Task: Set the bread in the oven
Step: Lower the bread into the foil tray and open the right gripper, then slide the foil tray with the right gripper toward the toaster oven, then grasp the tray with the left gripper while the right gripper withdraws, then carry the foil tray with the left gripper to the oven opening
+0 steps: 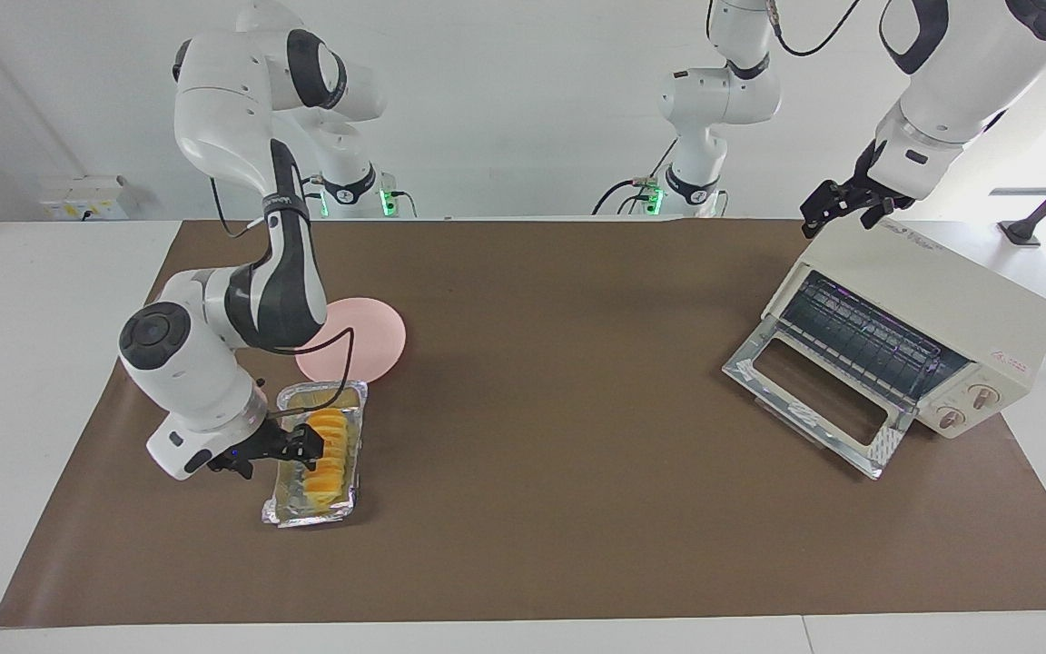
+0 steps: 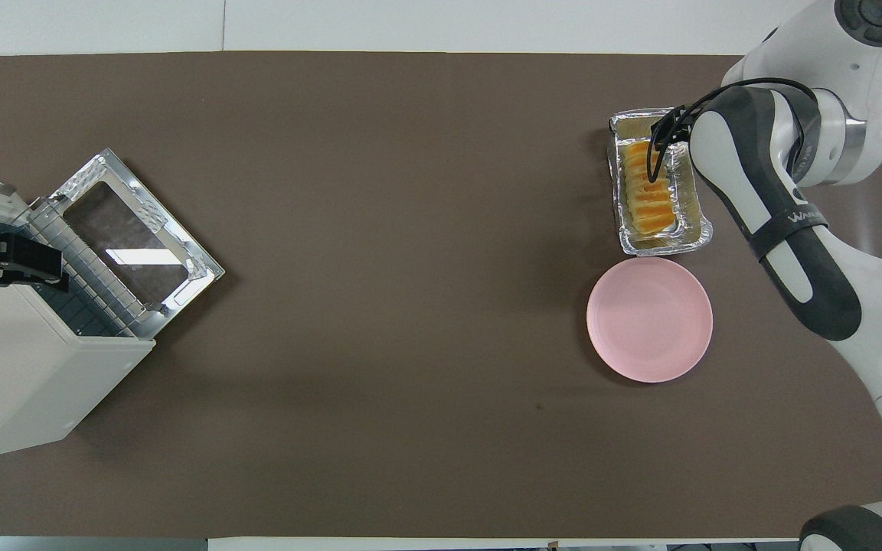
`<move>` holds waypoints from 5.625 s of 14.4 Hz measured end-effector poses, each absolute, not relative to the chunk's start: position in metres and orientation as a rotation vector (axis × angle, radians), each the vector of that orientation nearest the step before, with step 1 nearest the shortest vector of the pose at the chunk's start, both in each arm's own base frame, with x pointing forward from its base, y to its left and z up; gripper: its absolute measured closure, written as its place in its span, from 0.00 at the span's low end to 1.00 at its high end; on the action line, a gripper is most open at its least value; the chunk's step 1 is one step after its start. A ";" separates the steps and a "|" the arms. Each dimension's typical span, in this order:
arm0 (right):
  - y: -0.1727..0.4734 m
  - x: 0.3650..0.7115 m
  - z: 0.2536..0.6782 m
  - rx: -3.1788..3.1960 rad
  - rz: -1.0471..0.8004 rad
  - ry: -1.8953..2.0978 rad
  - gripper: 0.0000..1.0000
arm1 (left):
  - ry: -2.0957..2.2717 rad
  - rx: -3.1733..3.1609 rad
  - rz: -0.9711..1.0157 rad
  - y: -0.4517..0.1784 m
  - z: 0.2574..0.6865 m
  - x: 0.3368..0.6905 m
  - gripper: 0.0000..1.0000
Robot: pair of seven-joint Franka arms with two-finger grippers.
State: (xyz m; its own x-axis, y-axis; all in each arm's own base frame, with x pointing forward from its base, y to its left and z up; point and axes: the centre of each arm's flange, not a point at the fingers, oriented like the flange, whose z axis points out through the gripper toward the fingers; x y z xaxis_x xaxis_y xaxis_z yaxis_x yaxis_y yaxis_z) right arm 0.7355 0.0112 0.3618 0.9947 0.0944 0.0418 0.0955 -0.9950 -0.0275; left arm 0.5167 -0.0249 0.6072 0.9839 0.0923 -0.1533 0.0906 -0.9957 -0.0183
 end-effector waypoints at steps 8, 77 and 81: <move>-0.014 0.723 0.305 -3.136 -0.132 -0.312 0.19 | -0.144 -3.118 0.242 -0.025 0.607 0.517 0.00; -0.021 0.515 0.642 -3.116 0.121 -0.070 0.00 | -0.332 -3.175 0.068 -0.440 0.326 0.494 0.98; -0.020 0.515 0.644 -3.117 0.114 -0.071 0.00 | -0.448 -3.137 0.053 -0.415 0.363 0.524 0.98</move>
State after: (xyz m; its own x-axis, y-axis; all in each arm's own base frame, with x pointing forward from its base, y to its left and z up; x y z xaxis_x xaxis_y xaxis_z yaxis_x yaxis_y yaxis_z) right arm 0.5149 -0.0204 0.6435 0.9963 0.0465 -0.0727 0.0449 -0.9987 -0.0238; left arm 0.5242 -0.4146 0.3627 0.9595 0.2791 -0.0372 0.2800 -0.9597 0.0224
